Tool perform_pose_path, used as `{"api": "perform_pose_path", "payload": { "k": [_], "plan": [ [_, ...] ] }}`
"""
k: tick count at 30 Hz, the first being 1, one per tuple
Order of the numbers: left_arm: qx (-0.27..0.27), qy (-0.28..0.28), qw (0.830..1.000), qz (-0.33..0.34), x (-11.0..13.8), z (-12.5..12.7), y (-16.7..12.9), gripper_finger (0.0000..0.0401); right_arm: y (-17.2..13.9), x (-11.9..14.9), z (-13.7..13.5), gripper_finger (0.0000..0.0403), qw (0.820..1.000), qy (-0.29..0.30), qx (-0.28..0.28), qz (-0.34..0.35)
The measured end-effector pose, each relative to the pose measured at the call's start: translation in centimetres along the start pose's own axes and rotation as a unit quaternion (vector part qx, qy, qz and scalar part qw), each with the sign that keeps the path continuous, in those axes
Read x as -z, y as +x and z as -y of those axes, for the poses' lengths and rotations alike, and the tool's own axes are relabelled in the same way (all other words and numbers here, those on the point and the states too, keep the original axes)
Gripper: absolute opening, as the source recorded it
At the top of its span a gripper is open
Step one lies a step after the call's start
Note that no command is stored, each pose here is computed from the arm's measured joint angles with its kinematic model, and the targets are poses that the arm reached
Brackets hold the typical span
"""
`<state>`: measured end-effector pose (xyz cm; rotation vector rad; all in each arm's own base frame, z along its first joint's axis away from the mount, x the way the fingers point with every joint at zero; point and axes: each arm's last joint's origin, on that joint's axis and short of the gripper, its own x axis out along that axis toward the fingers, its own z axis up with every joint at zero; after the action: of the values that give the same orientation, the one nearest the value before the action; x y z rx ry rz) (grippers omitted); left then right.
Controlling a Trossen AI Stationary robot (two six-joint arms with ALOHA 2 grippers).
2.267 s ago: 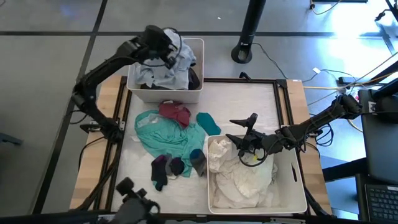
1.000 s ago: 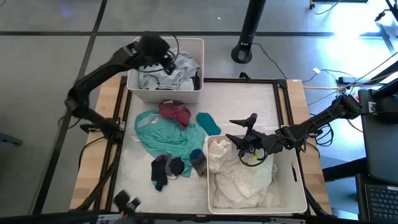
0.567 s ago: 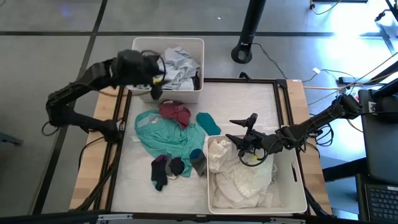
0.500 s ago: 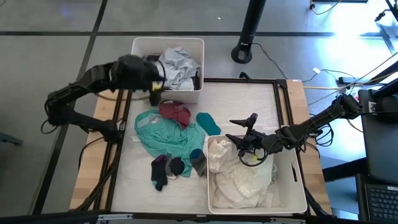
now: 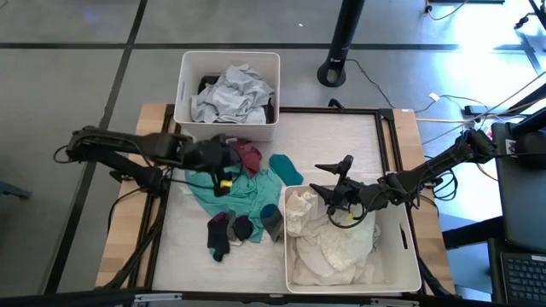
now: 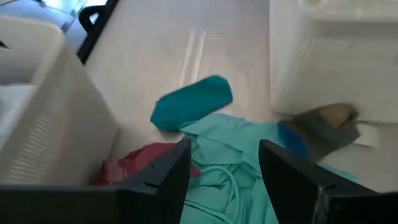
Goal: Sort clothes
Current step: Put the red underwear into the top laundry organizer
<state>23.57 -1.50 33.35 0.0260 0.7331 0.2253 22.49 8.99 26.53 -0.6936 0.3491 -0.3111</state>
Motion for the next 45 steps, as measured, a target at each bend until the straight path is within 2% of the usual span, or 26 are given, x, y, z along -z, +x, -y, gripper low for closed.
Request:
{"api": "perform_pose_path", "payload": {
  "k": [8, 16, 20, 27, 35, 45],
  "plan": [
    [-0.018, -0.004, 1.0, -0.017, 4.4, 0.2, 4.5, 0.0178, 0.0, 0.0, 0.0, 0.031, 1.0, -0.001, 0.0, 0.0],
    [-0.103, 0.005, 0.993, -0.065, 8.0, -1.4, 7.7, 0.0178, 0.0, 0.0, 0.0, 0.031, 1.0, -0.003, 0.0, 0.0],
    [-0.123, -0.006, 0.989, -0.085, 9.1, -2.3, 8.6, 0.0178, 0.0, 0.0, 0.0, 0.031, 1.0, -0.004, 0.0, 0.0],
    [-0.136, -0.002, 0.985, -0.103, 9.8, -3.3, 9.1, 0.0178, 0.0, 0.0, 0.0, 0.031, 1.0, -0.004, 0.0, 0.0],
    [-0.128, 0.024, 0.983, -0.128, 11.5, -3.3, 9.6, 0.0178, 0.0, 0.0, 0.0, 0.031, 1.0, -0.004, 0.0, -0.001],
    [-0.125, 0.04, 0.983, -0.129, 11.5, -3.3, 9.6, 0.0178, 0.0, 0.0, 0.0, 0.031, 1.0, -0.005, -0.001, -0.001]
  ]
}}
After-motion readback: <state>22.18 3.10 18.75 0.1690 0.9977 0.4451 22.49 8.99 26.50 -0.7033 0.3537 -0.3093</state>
